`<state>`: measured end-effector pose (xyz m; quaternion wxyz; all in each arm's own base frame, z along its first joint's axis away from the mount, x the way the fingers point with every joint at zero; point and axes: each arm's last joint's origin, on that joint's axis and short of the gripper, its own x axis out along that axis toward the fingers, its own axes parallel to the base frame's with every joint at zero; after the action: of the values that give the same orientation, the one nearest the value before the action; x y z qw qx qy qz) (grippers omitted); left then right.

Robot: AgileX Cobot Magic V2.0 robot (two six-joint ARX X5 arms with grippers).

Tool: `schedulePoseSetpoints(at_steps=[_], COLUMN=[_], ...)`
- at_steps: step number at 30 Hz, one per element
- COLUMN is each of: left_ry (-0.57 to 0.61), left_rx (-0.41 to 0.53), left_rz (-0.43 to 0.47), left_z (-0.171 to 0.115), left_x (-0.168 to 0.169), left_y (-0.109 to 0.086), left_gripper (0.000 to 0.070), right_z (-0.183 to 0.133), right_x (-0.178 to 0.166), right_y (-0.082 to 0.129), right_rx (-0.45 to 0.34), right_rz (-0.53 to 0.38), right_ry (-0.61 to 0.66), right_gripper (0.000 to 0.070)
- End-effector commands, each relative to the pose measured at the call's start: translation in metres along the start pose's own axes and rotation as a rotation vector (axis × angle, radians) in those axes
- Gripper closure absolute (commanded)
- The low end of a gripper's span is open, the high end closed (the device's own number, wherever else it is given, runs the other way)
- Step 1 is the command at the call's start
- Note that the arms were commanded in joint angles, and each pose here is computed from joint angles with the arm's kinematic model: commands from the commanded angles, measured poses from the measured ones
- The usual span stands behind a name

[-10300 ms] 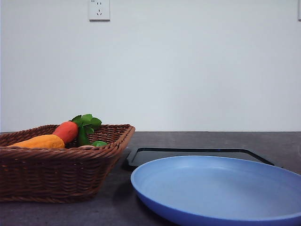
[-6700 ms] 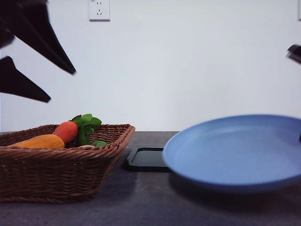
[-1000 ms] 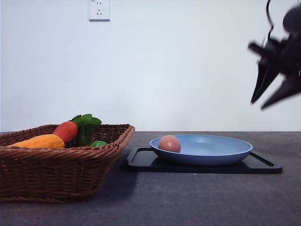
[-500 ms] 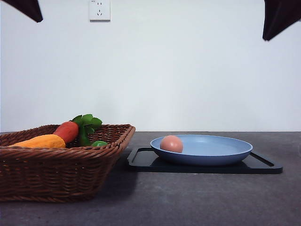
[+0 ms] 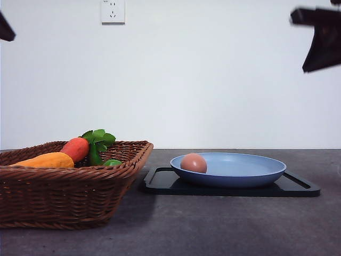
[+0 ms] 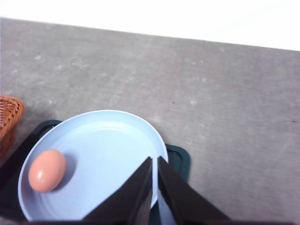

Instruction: Transfer egg from basket to plate and serve

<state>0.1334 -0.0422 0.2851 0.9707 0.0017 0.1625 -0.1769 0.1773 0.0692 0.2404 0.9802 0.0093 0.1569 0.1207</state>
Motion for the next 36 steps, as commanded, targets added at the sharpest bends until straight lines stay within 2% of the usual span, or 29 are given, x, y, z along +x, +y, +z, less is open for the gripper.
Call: schedulePoseSetpoints(at_steps=[1, 18, 22, 26, 29, 33, 36], left_ry=[-0.014, -0.009, -0.070, -0.166, -0.222, -0.261, -0.274], left_rx=[-0.023, -0.027, 0.059, 0.070, 0.060, 0.054, 0.037], left_rz=[-0.003, -0.006, 0.016, 0.089, 0.172, 0.272, 0.314], left_z=[0.002, 0.000, -0.001, -0.013, -0.026, -0.050, -0.071], left_x=[-0.004, -0.008, -0.033, -0.064, -0.074, -0.068, -0.056], left_y=[-0.001, -0.001, -0.001, 0.002, 0.006, 0.013, 0.019], left_gripper=[0.0700, 0.0700, 0.0700, 0.0700, 0.0700, 0.0700, 0.0700], right_z=[0.002, 0.003, 0.003, 0.003, 0.003, 0.003, 0.003], right_x=[0.001, 0.001, 0.001, 0.001, 0.001, 0.001, 0.001], right_y=[0.001, 0.001, 0.001, 0.001, 0.001, 0.001, 0.001], right_rx=[0.003, 0.005, 0.005, 0.005, 0.005, 0.005, 0.005], right_rz=[0.007, 0.009, 0.009, 0.009, 0.009, 0.009, 0.009], right_ry=[-0.029, -0.056, -0.055, -0.055, -0.055, -0.055, -0.055], right_gripper=[0.0700, 0.0700, 0.0700, 0.0700, 0.0700, 0.0700, 0.0700])
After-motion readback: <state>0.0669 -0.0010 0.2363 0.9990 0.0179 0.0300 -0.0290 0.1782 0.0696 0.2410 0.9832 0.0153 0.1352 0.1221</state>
